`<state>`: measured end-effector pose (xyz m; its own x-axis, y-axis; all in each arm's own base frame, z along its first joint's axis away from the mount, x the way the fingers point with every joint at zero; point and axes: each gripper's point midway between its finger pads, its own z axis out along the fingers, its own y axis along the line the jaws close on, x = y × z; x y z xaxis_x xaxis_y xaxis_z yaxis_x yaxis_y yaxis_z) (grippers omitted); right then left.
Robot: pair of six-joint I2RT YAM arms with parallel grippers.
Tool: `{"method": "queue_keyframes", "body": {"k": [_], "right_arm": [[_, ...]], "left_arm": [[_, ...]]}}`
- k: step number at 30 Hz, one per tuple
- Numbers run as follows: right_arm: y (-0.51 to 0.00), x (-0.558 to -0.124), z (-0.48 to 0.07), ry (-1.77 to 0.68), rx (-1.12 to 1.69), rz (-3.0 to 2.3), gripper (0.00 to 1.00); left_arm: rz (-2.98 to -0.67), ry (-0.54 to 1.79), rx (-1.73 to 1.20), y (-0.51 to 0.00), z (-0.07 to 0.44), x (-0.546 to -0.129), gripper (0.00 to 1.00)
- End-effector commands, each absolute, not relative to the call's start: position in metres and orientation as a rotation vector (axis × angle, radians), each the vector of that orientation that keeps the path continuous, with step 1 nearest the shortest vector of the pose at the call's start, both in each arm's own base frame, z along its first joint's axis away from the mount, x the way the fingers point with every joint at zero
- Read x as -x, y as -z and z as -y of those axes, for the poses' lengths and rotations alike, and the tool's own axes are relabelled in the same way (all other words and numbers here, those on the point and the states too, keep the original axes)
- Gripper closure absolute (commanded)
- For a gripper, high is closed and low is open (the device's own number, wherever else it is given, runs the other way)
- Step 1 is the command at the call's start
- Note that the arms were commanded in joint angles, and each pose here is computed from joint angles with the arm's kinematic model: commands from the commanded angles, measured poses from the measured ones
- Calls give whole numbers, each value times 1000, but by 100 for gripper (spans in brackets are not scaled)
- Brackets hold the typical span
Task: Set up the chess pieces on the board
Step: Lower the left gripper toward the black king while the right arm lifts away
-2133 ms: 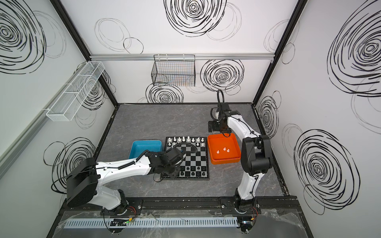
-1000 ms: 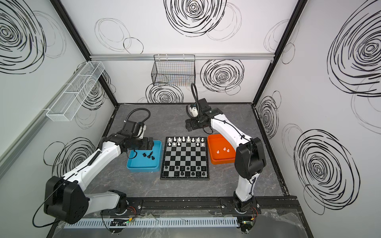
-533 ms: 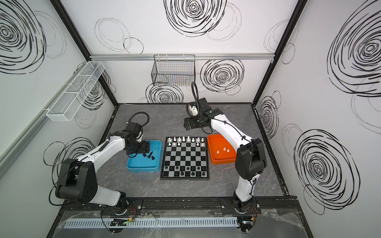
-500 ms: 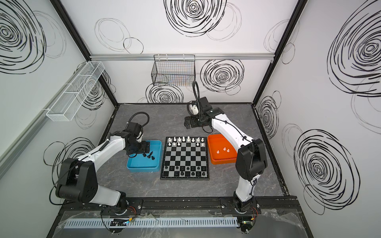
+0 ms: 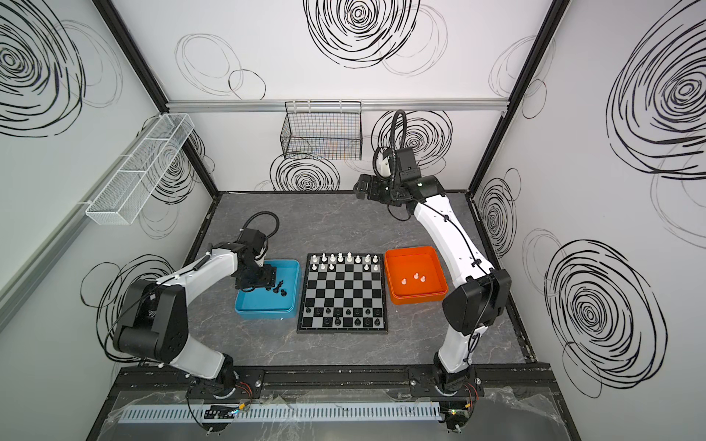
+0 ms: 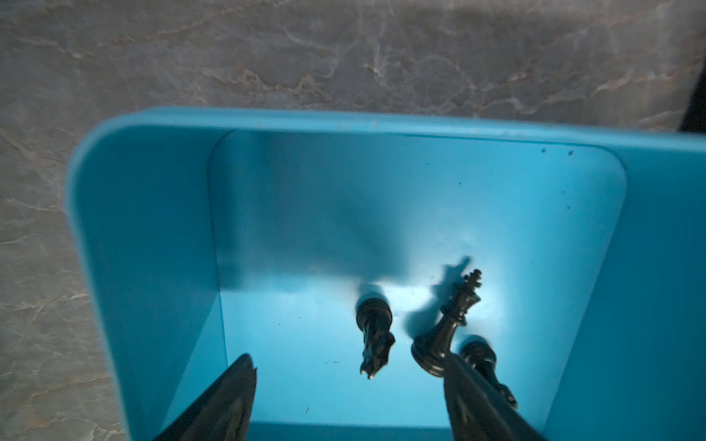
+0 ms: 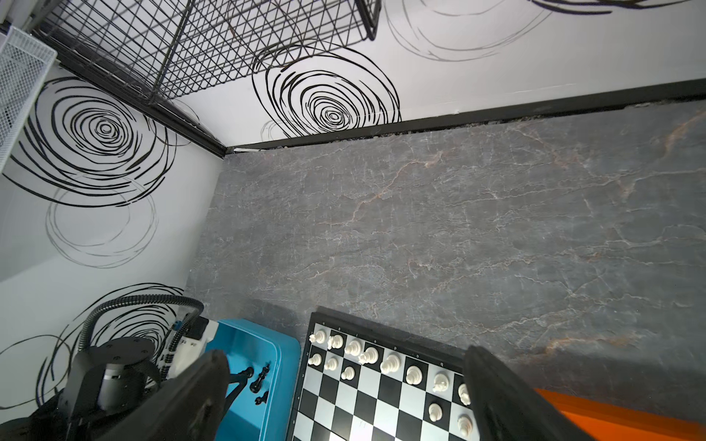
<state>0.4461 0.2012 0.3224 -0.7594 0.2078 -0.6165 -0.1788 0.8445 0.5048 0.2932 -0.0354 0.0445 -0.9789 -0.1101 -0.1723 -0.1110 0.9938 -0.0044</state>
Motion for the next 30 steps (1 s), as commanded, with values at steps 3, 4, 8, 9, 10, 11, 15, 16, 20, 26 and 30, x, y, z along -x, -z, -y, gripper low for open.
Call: {"method": "queue_keyframes", "body": {"k": [3, 4, 8, 9, 10, 11, 15, 16, 20, 26, 30], "right_arm": [[-327, -435, -196, -825, -80, -2364, 0], [-327, -435, -196, -831, -78, -2363, 0], [-329, -435, -198, -882, -62, -2353, 0], [-331, -436, -199, -886, -58, -2348, 0], [-331, -436, -199, -892, -55, -2347, 0], [-330, -436, -199, -895, -55, -2347, 0], [-323, -435, -195, -916, -61, -2363, 0], [-324, -436, -192, -918, -77, -2361, 0], [-335, -434, -188, -920, -63, -2324, 0], [-333, -432, -187, -962, -82, -2325, 0], [-332, -432, -181, -951, -102, -2324, 0]], "left_arm": [[-2989, -80, 150, -38, 30, -292, 26], [-2992, -94, 139, -36, 31, -291, 27], [-2993, -121, 120, -35, 33, -291, 31], [-2993, -124, 118, -35, 33, -291, 32], [-2993, -128, 116, -35, 33, -291, 33], [-2993, -129, 112, -36, 33, -291, 34], [-2992, -143, 103, -37, 33, -290, 36], [-2992, -145, 99, -38, 33, -290, 37], [-2993, -152, 84, -40, 35, -289, 39], [-3009, -151, 44, -39, 42, -286, 49], [-3018, -157, 18, -40, 46, -284, 53]]}}
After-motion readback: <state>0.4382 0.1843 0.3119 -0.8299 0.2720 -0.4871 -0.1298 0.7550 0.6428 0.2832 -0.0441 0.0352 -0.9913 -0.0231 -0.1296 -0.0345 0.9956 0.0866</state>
